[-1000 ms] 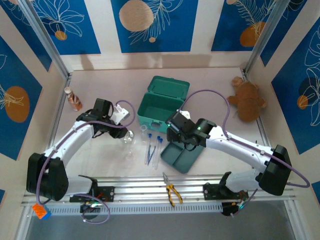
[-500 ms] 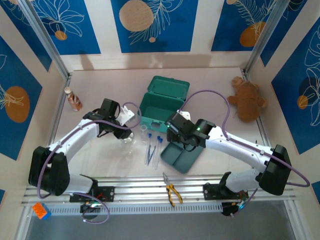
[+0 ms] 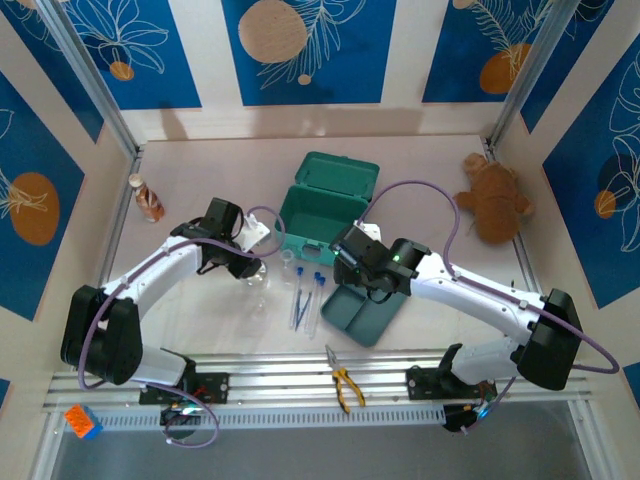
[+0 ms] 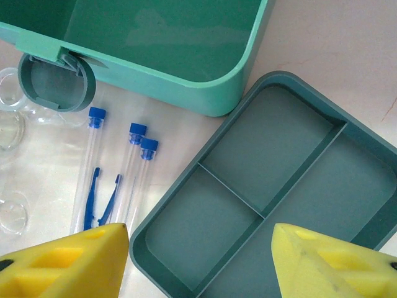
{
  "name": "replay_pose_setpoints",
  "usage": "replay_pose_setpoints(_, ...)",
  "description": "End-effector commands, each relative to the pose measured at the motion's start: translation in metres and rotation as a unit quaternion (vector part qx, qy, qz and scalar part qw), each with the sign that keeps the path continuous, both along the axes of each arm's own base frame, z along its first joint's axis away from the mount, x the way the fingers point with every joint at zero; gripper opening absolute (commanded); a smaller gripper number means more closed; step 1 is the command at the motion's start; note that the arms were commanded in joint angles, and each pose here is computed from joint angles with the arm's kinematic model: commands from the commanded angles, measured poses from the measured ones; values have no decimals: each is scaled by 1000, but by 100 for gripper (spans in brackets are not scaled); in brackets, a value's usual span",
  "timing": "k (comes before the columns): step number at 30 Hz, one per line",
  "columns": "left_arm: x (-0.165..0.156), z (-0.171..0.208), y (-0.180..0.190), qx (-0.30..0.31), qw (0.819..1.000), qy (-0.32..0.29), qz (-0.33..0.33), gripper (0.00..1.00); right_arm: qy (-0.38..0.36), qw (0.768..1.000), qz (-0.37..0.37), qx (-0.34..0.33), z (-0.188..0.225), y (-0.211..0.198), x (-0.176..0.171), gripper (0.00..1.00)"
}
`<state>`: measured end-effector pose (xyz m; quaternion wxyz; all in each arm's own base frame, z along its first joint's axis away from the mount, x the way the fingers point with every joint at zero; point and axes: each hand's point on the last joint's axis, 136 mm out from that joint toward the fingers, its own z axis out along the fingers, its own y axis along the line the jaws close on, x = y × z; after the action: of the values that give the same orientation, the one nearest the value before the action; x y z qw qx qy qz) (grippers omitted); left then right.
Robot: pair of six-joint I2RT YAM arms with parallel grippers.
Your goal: Organize the chemistry lab equipment
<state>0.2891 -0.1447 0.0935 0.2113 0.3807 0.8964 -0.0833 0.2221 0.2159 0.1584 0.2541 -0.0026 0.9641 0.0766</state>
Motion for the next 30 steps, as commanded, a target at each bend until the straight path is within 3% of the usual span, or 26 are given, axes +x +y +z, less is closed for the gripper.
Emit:
replay_pose_setpoints(1, 2, -1, -1, 7, 1000, -1, -8, 37, 0, 1000, -5, -7, 1, 0, 0, 63)
replay_pose_setpoints(20, -9, -4, 3, 13, 1000, 10, -9, 26, 2, 1000, -3, -11, 1, 3, 1, 63)
replay_pose_setpoints(30, -13, -4, 3, 10, 1000, 19, -4, 10, 1, 1000, -6, -10, 2, 0, 0, 63)
